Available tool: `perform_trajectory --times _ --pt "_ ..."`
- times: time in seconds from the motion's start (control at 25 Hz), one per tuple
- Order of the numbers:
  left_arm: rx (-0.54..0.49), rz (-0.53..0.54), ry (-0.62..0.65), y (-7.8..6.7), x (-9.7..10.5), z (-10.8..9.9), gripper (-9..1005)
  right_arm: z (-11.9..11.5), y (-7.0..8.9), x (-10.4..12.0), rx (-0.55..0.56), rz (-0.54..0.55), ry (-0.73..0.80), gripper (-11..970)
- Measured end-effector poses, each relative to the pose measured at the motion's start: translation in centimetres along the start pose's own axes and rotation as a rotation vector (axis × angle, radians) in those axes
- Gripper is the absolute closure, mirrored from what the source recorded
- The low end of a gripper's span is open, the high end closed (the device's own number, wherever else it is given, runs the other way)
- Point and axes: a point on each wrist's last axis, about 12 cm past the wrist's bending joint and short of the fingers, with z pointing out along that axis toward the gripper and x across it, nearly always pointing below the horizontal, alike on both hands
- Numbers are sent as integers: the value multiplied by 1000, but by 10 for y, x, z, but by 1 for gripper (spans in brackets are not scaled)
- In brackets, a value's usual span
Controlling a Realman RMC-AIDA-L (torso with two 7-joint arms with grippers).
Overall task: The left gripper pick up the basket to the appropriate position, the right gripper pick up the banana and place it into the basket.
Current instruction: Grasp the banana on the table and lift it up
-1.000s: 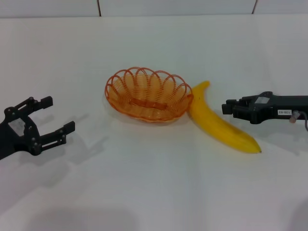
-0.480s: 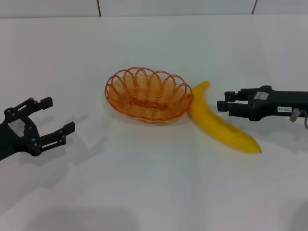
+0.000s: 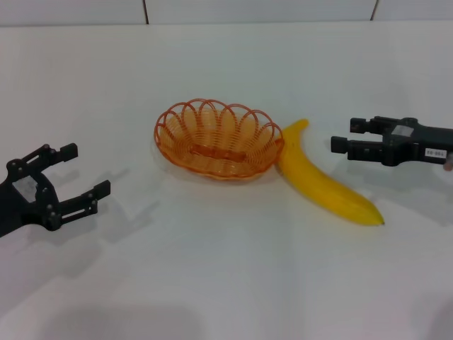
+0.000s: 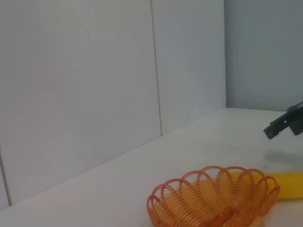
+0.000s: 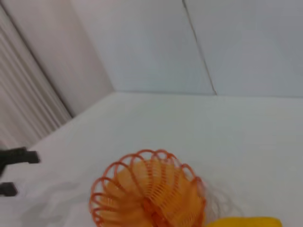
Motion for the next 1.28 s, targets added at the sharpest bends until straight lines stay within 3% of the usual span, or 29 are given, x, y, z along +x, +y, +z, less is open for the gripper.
perform_trajectory --times 0.04,0.28,0.72,1.28 --pt "0 0 0 0 0 0 131 -1 2 1 -18 -10 -7 130" --pt "-1 0 0 0 0 0 131 -3 8 1 -62 -5 -60 134" --pt "3 5 -3 1 -2 3 131 28 12 9 -75 -92 208 144" --pt "11 7 4 1 -1 3 131 38 9 12 -23 -61 264 159"
